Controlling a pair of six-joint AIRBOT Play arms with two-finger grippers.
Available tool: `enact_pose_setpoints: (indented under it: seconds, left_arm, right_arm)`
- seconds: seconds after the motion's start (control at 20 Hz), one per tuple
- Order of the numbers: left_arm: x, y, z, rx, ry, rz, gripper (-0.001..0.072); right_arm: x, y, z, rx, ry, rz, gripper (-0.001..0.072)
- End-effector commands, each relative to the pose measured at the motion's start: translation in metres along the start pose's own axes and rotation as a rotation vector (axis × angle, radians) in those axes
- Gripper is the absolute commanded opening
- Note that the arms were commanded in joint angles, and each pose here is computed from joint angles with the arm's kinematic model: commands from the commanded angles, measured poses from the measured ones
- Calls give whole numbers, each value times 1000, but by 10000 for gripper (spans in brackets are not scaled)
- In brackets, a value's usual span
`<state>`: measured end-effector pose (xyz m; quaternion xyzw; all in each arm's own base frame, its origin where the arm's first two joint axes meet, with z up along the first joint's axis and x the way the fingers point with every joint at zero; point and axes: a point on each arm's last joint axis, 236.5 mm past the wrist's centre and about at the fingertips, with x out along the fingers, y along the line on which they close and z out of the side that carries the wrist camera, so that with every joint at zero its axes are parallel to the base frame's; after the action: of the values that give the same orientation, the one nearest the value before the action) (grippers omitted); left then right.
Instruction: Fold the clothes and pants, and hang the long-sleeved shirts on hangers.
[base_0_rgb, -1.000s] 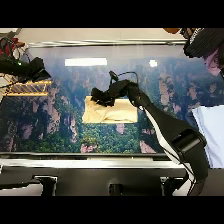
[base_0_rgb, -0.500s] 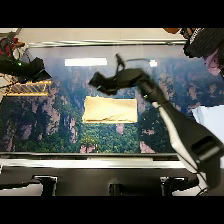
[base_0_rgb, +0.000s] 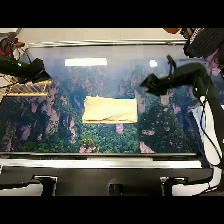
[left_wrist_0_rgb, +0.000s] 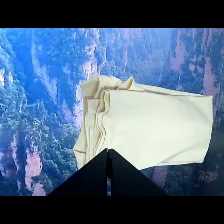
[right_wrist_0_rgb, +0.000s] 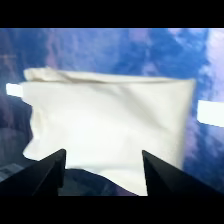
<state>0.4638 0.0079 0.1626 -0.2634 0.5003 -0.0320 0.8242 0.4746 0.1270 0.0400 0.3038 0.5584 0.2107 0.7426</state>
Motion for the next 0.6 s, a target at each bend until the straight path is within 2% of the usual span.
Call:
enact_pose_setpoints:
  seconds: [0.0,0.3,0.55]
  left_arm:
    - [0,0,0,5,-1,0,16]
    - [0,-1,0,5,0,-2,16]
    - [3,-9,-4,20,9,-11,16]
  right_arm:
    - [24,-48,-32,59,102,39,554]
    - [77,-72,-71,71,223,52,548]
    - [103,-65,-82,61,254,70,530]
